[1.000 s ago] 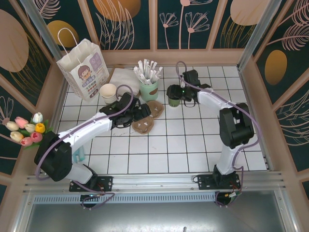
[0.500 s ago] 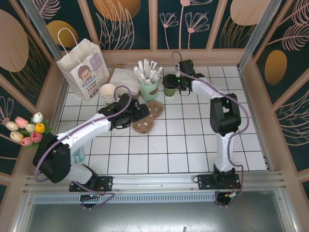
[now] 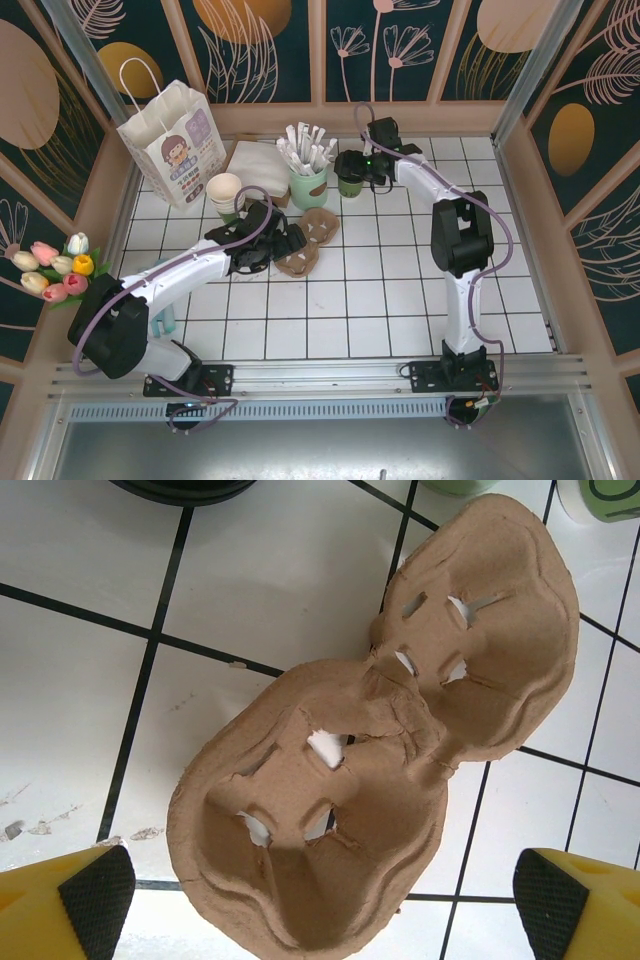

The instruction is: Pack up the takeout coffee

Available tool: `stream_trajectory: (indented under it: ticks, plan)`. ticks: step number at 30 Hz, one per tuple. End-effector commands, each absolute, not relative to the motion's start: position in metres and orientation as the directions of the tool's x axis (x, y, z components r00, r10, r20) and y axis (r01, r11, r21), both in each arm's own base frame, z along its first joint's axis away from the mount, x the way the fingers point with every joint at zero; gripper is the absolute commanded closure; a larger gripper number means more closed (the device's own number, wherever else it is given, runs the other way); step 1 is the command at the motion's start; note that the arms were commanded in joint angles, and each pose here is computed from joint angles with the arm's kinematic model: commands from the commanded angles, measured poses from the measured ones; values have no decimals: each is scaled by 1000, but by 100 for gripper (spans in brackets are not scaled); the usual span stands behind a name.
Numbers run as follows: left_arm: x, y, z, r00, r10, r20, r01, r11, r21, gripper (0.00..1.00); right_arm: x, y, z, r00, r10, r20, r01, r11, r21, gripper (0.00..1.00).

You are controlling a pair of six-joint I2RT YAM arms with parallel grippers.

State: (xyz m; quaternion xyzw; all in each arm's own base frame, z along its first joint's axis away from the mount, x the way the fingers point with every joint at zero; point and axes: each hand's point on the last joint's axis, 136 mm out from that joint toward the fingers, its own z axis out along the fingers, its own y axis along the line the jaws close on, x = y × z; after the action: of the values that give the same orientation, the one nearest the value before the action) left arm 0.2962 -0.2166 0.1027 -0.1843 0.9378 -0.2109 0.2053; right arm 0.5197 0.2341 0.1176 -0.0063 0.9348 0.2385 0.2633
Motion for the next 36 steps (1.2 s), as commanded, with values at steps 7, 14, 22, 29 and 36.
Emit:
stream_trajectory:
  ticks: [7, 14, 22, 29, 36]
  plan:
    - [303, -215, 109, -829, -456, -323, -269, 833, -484, 1, 515, 224, 120, -875, 88, -476, -123, 910, 395, 9]
    - [302, -216, 108, -832, -455, -318, -268, 831, -487, 1, 520, 223, 128, -863, 92, -496, -125, 914, 387, 8]
    - [301, -217, 105, -838, -452, -306, -272, 831, -485, 1, 527, 223, 143, -845, 110, -523, -128, 908, 398, 6]
    - [303, -217, 106, -838, -448, -311, -267, 835, -481, 2, 526, 220, 132, -857, 104, -504, -120, 912, 392, 5]
    - [306, -215, 118, -827, -451, -336, -262, 838, -479, 1, 524, 216, 151, -842, 108, -529, -124, 915, 384, 1]
